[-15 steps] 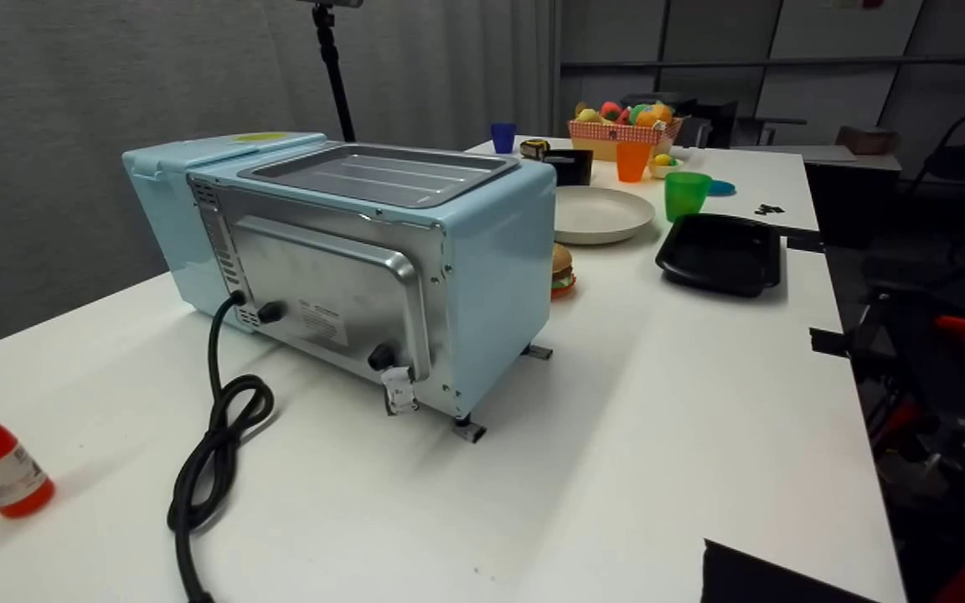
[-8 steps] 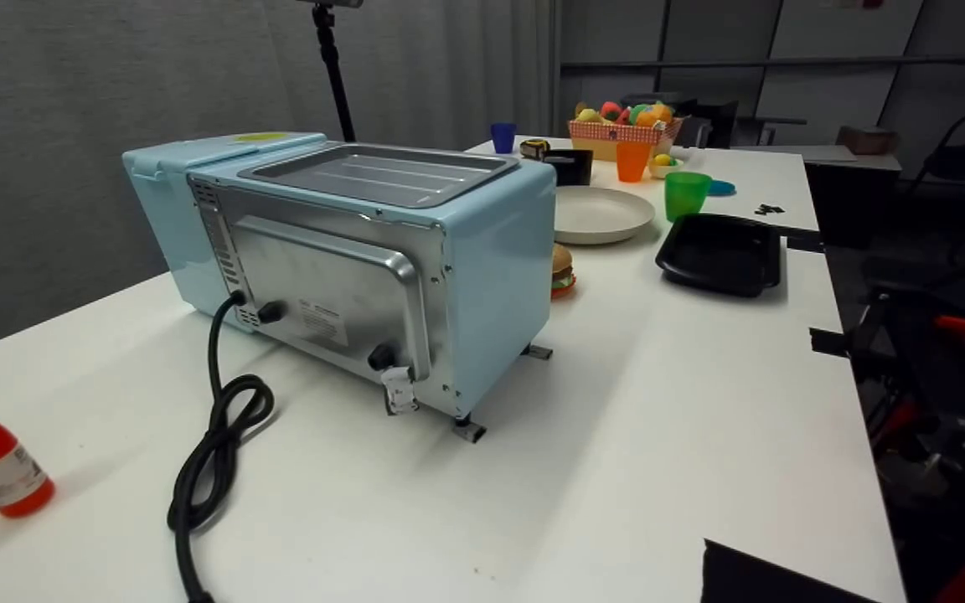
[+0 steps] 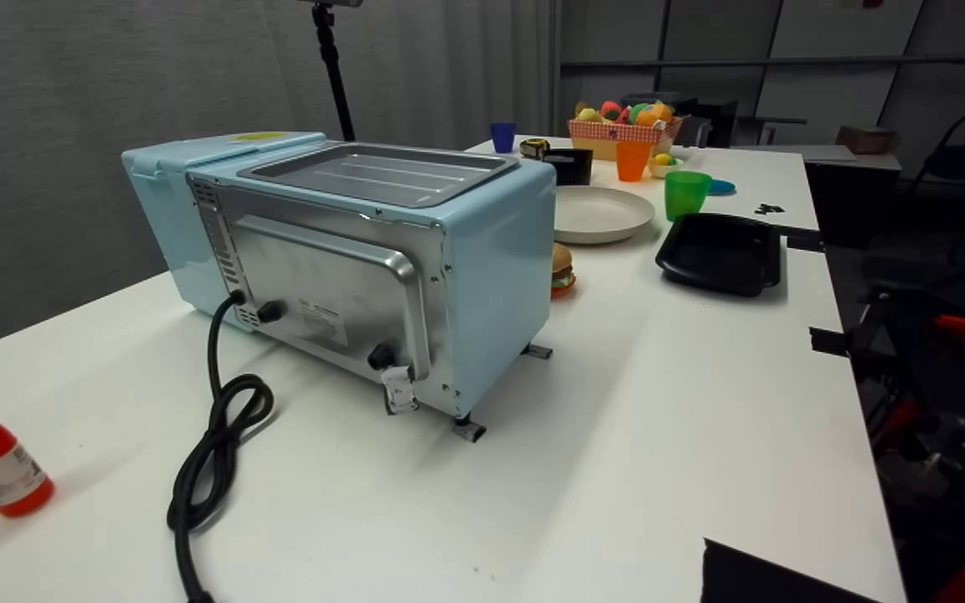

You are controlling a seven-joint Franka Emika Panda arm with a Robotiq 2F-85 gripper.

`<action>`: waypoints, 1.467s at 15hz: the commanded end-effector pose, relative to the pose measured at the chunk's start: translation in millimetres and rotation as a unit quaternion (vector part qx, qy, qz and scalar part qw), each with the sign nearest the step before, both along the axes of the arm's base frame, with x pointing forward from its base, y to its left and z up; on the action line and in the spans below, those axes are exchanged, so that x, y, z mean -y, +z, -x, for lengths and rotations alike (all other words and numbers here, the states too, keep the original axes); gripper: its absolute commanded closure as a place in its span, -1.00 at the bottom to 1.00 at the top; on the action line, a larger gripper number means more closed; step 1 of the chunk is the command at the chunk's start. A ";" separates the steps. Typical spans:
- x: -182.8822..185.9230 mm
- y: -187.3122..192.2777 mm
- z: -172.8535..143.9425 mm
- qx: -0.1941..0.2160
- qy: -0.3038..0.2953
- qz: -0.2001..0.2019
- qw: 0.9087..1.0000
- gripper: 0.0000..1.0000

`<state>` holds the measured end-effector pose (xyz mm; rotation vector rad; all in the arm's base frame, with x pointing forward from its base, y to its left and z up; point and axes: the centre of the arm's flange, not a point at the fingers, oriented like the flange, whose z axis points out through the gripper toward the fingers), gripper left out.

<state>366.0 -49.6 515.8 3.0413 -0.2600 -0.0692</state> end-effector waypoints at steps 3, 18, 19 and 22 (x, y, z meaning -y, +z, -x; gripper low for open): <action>68.6 -44.7 -31.5 -0.004 -0.063 -0.012 0.998 -1.00; 155.5 -86.3 -43.8 -0.006 -0.150 0.005 0.989 -1.00; 155.6 -85.9 -44.0 -0.006 -0.150 0.005 0.989 -1.00; 151.4 -94.0 -46.7 -0.011 -0.147 0.008 0.989 -1.00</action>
